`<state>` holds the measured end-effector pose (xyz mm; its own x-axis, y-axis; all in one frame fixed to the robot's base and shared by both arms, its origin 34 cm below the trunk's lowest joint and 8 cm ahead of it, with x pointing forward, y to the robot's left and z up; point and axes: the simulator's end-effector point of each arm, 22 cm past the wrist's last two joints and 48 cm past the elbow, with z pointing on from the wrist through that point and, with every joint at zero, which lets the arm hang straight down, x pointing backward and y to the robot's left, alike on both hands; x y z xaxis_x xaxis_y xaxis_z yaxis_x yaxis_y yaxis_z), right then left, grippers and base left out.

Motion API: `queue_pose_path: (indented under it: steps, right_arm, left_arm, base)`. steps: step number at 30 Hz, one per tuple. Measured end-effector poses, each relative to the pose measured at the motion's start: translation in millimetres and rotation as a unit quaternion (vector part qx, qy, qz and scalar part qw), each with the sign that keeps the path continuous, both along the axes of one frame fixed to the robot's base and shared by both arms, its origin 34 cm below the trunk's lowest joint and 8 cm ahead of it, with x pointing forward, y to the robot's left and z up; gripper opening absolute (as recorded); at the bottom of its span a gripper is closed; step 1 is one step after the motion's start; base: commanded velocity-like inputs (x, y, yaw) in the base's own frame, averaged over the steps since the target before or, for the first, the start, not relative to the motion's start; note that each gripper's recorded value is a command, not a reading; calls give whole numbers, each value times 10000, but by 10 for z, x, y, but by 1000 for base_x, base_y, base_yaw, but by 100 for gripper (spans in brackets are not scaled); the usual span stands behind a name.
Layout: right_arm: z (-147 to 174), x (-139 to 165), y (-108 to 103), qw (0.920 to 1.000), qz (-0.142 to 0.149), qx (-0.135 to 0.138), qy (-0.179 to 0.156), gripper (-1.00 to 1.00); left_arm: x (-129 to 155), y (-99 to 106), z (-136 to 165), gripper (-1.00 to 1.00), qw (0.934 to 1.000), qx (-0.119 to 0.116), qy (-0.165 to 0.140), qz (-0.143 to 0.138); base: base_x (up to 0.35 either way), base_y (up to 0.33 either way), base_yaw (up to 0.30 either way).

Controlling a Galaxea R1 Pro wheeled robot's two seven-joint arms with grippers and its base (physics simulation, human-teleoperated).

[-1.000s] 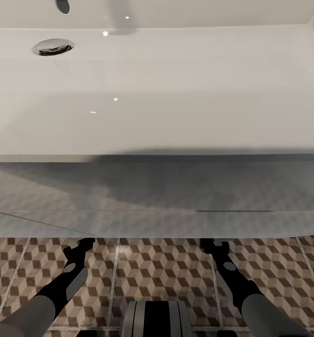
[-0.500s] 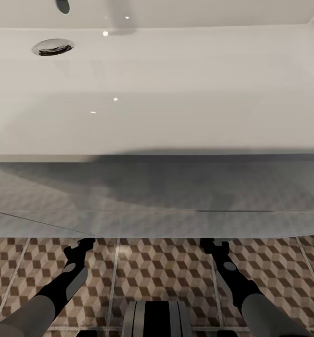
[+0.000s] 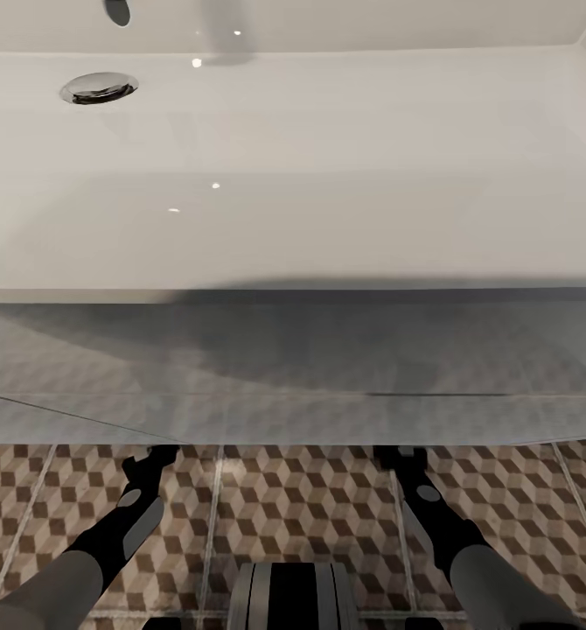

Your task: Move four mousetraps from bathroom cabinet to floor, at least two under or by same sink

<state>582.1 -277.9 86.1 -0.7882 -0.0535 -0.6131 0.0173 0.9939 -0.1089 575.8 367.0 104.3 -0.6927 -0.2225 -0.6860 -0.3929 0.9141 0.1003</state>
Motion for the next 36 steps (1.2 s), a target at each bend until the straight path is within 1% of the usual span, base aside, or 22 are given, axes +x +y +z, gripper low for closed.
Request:
queue_pose_path:
  steps: [11,17,20,36]
  right_arm:
    - [14,40,-1,10000,-3,0,-34,-100]
    - [74,113,11,9997,4,16,-251,-100]
    - [86,128,15,9996,4,19,-293,-100]
    - [102,146,17,9994,7,23,-347,-100]
  left_arm:
    - [63,-9,34,-100,10000,-1,-95,8]
    - [109,-3,76,-100,9997,18,-227,22]
    - [119,1,87,-100,9997,25,-261,27]
    - [136,-5,105,-100,9995,29,-325,35]
  base:
    - [0,0,0]
    - [0,0,0]
    - [0,0,0]
    - [0,0,0]
